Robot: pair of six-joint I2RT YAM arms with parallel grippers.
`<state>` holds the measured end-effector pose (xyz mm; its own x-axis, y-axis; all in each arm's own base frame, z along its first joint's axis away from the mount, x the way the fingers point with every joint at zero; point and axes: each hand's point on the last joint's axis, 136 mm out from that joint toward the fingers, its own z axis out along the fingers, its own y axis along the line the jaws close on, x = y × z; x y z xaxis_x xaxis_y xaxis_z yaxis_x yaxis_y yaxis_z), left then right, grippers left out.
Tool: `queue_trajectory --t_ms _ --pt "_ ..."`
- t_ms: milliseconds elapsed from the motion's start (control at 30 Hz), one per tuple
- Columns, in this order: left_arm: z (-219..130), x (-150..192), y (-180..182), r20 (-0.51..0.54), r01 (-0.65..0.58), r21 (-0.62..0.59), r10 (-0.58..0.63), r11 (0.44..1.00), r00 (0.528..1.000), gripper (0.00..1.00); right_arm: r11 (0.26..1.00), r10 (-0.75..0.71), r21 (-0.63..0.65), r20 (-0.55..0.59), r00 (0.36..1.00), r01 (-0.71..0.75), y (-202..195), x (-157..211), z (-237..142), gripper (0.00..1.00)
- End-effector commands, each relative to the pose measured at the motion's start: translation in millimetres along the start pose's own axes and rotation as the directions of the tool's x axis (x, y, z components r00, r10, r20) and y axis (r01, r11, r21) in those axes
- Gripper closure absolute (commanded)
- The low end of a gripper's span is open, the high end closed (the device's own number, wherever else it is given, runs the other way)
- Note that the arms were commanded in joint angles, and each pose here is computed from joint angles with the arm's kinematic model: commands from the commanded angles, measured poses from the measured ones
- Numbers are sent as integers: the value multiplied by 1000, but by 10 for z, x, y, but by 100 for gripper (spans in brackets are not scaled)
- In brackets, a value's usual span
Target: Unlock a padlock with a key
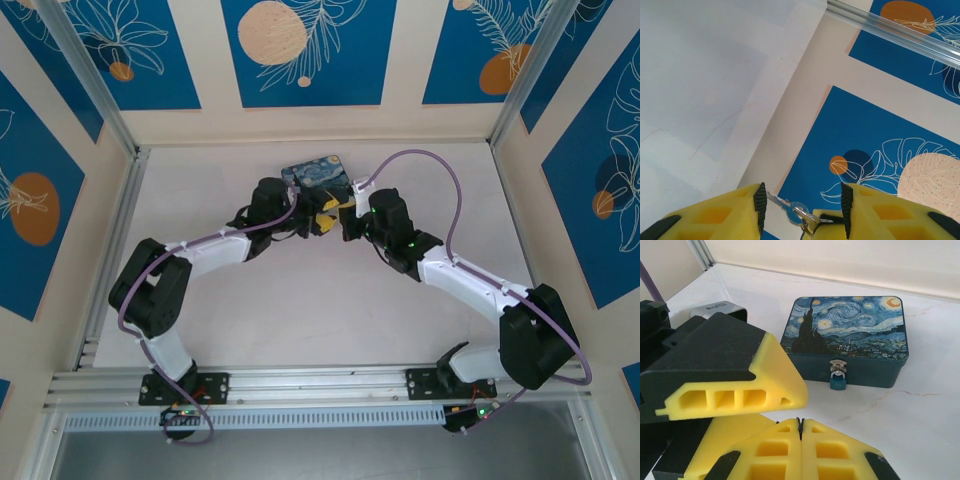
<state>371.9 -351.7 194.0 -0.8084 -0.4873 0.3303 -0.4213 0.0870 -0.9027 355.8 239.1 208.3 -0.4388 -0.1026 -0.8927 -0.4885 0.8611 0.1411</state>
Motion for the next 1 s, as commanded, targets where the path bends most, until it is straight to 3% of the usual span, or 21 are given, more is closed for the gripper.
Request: queue_trajectory --t_ms 0,267,500,600,633,667,733,833,967 --pt "-18 126 -215 -15 -18 46 19 999 1000 58 999 -38 20 60 997 37 13 -165 -24 100" --pt "-10 141 -224 -17 -18 53 19 998 1000 75 997 -78 24 47 996 77 58 -118 27 100" --pt "-13 139 -221 -18 -18 56 19 998 1000 100 996 -84 23 42 996 83 73 -104 42 100" --pt "-12 138 -211 -16 -25 53 26 998 1000 100 997 -71 17 38 997 70 86 -123 50 100" --pt "-14 128 -221 -12 -34 56 35 998 999 100 999 -50 11 35 998 49 89 -146 37 89" --pt "-10 119 -234 -8 -51 66 51 997 999 100 1000 -5 7 34 999 5 59 -172 3 70" --pt "-6 100 -263 1 -101 73 101 992 995 100 991 128 -35 48 991 -126 -36 -268 -126 50" --pt "-22 49 -369 27 -251 74 250 965 968 100 922 372 -139 54 927 -362 -220 -419 -375 45" --pt "-58 -12 -563 68 -499 71 495 864 866 100 787 585 -243 3 811 -566 -334 -500 -562 43"
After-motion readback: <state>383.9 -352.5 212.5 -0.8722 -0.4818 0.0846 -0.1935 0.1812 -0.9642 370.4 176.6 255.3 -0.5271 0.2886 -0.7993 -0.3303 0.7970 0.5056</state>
